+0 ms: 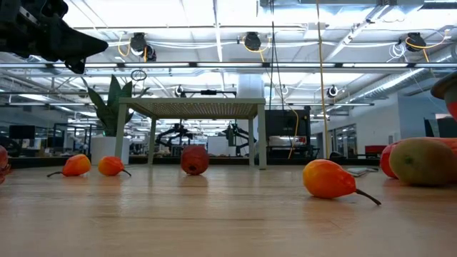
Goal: Pick & Place Fruit
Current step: Put the red strainer bowl on the shelf
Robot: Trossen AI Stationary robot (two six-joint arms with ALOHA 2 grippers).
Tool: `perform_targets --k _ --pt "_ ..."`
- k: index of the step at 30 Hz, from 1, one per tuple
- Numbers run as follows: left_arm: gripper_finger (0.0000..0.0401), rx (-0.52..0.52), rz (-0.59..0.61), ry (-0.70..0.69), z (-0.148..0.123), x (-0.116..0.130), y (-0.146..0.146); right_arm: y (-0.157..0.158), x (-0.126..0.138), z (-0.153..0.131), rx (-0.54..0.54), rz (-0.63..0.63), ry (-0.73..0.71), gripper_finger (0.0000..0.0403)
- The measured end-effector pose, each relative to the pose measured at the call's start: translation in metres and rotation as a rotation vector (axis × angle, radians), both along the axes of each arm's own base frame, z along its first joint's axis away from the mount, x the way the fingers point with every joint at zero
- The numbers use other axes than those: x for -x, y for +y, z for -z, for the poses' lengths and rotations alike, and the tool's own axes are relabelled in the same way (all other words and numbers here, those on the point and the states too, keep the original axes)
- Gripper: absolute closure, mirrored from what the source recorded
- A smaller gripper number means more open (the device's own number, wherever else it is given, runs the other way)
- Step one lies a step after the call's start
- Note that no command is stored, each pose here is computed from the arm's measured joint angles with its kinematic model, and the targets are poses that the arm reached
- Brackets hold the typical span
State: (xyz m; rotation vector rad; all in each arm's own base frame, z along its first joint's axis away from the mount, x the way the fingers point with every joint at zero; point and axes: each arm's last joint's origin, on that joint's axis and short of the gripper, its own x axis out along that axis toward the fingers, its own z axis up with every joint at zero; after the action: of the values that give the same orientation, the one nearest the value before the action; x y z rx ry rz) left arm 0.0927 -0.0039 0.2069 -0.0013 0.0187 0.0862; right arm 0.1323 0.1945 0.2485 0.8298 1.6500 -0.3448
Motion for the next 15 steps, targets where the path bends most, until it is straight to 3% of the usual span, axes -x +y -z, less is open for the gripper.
perform_targets --k 8,15 --pt "0.0391 0.0 0.0 0.0 0.0 0.0 0.0 0.0 0.0 0.002 0.005 0.041 0.016 0.0244" --pt "0.0391 0.0 0.0 0.0 0.0 0.0 0.0 -0.003 0.002 0.021 0.013 0.103 0.045 0.0159"
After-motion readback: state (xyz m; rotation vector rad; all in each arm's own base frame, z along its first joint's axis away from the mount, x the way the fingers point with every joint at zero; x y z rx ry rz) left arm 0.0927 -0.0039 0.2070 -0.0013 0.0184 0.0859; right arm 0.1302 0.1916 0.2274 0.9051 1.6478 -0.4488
